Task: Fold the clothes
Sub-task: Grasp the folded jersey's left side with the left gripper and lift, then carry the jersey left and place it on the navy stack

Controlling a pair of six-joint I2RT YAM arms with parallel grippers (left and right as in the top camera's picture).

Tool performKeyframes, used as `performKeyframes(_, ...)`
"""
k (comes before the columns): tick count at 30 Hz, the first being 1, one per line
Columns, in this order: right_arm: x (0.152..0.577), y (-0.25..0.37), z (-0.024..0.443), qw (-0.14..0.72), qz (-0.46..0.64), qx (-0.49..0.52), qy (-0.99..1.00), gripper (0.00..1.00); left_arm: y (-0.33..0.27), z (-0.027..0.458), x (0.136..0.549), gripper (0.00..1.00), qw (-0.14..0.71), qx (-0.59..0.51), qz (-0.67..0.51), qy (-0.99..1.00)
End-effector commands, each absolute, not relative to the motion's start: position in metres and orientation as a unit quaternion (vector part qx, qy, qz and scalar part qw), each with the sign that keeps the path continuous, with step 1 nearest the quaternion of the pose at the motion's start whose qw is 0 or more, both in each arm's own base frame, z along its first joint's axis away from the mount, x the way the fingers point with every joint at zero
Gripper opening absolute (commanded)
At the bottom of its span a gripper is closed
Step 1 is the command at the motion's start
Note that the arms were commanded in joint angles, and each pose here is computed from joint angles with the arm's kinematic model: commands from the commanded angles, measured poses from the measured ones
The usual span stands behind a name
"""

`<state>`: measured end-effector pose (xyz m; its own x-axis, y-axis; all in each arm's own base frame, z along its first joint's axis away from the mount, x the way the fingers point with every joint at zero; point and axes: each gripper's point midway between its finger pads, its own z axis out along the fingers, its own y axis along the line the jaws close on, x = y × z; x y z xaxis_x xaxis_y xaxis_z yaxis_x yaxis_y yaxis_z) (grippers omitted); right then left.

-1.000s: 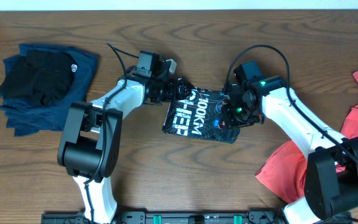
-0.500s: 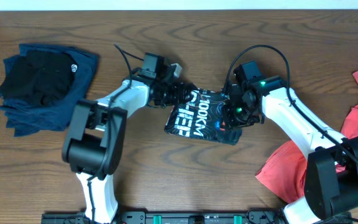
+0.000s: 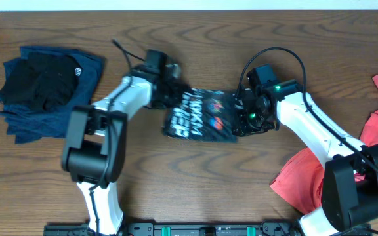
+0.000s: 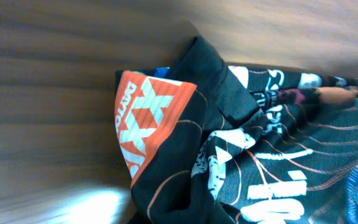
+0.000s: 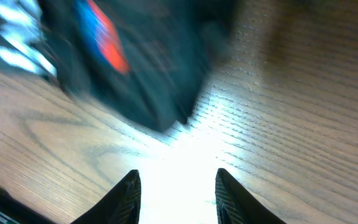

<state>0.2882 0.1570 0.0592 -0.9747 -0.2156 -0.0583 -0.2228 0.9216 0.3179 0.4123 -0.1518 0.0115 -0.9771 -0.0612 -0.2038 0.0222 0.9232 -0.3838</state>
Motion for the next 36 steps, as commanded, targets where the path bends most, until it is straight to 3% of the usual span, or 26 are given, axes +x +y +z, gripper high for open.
performKeyframes(1, 0.290, 0.150, 0.057, 0.012, 0.160, -0.108, 0.981, 0.37, -0.073, 0.036, 0.441, 0.06, 0.171, -0.059, -0.058, 0.982)
performKeyframes(12, 0.293, 0.142, 0.056, 0.013, 0.156, -0.096, 0.983, 0.36, 0.043, 0.135, 0.470, 0.06, 0.313, -0.101, 0.080, 0.941)
performKeyframes(23, 0.292, 0.139, 0.056, 0.011, 0.149, -0.095, 0.984, 0.36, 0.129, 0.183, 0.488, 0.07, 0.410, -0.169, 0.113, 0.889)
performKeyframes(36, 0.293, 0.138, 0.055, 0.011, 0.147, -0.095, 0.985, 0.37, 0.207, 0.255, 0.478, 0.07, 0.511, -0.235, 0.151, 0.813)
